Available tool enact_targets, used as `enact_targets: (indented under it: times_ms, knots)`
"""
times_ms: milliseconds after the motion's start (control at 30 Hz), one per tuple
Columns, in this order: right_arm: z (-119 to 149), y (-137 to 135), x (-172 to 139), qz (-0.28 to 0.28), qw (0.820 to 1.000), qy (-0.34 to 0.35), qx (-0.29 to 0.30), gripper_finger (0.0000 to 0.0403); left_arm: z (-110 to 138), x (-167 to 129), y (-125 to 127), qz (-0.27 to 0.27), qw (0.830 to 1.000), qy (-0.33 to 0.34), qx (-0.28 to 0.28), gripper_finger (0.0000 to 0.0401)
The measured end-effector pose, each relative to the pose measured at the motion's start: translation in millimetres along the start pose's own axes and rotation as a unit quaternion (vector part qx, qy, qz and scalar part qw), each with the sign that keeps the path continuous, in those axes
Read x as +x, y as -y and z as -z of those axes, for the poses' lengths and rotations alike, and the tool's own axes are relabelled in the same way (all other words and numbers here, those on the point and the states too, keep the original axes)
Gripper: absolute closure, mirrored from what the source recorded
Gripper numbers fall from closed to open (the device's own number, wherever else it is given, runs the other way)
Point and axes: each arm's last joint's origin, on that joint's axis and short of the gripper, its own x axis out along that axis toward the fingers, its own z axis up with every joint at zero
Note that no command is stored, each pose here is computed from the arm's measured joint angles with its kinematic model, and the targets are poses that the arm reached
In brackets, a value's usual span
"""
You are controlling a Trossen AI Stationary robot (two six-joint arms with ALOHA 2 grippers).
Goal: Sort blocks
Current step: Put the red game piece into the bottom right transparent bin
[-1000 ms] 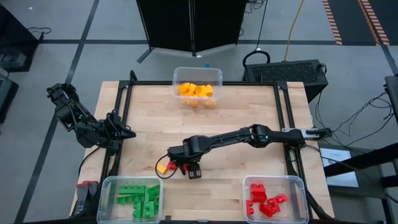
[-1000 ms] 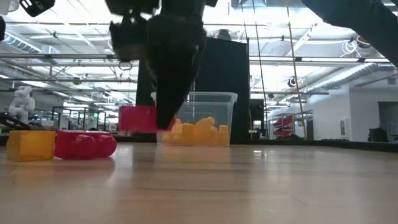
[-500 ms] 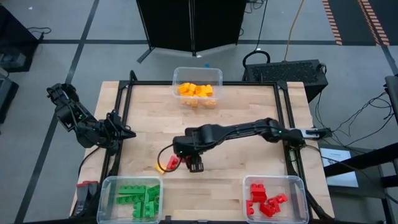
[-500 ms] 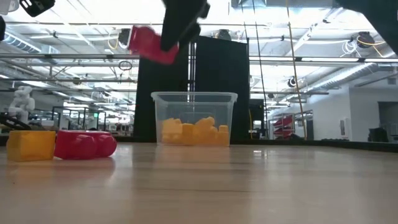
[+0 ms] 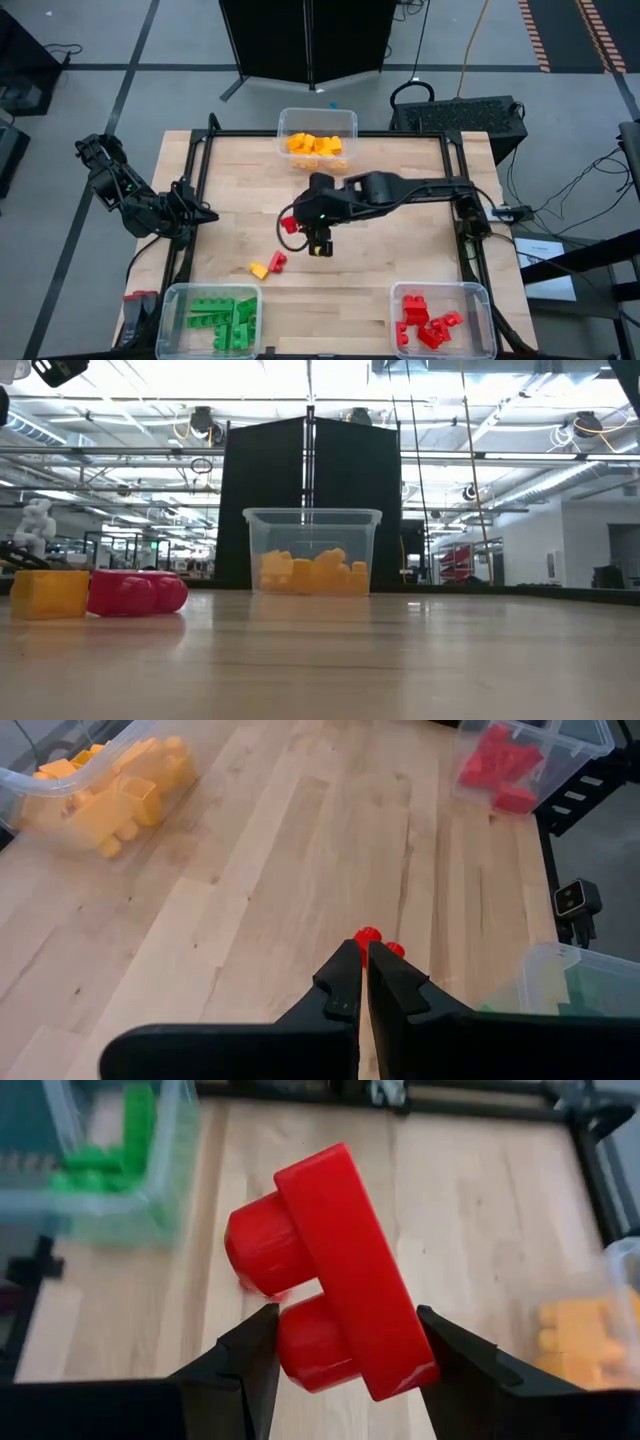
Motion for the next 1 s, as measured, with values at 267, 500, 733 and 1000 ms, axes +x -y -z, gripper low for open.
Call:
enact_targets:
  times_ms: [267,500,733,1000]
  knots:
    - [-2,8,-58,0.018,0.998,0.058,0.008,0.0225,0,0,0,0.0,1.0,0.0,0.0,0.0398]
    - [7,15,-102,0.058,0.995,0.074,0.02,0.0225,0,0,0,0.0,1.0,0.0,0.0,0.0398]
    - [25,10,-130,0.085,0.995,0.045,0.037,0.0225,0,0,0,0.0,1.0,0.0,0.0,0.0398]
    - [55,-10,-172,0.133,0.988,0.033,0.072,0.0225,0,0,0,-0.001,1.0,0.0,0.0,0.0398]
